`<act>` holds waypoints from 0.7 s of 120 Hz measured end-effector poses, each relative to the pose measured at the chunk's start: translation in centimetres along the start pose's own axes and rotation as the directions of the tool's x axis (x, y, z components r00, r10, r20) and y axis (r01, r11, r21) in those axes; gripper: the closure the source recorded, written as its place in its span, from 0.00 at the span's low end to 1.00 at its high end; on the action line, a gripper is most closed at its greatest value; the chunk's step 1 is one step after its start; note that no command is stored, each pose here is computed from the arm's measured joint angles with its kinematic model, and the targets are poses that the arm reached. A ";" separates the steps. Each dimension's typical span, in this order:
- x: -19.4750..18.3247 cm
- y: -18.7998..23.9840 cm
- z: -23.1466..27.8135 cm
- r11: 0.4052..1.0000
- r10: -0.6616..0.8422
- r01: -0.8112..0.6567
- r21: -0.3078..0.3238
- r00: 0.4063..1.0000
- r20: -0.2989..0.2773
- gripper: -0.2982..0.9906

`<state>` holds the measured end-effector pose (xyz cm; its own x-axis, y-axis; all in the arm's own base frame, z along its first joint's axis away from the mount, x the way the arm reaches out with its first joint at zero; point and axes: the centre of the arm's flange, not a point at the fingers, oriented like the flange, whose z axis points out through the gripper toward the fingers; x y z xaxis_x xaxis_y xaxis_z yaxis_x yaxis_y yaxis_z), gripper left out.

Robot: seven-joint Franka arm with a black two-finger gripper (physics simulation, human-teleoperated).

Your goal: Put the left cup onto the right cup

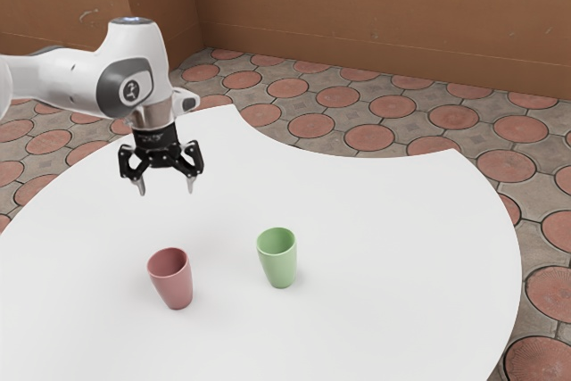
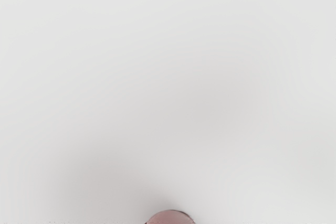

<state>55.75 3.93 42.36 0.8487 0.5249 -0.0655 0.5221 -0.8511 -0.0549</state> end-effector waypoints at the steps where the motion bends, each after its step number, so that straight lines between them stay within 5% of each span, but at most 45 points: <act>1: 0.0 0.0 0.0 1.000 -0.001 0.001 0.000 1.000 0.001 0.23; 84: -4.8 2.8 2.2 1.000 0.002 -0.002 0.009 1.000 0.030 0.23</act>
<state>52.96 -0.99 40.33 0.8468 0.5232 -0.0959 0.5193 -0.8522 -0.0638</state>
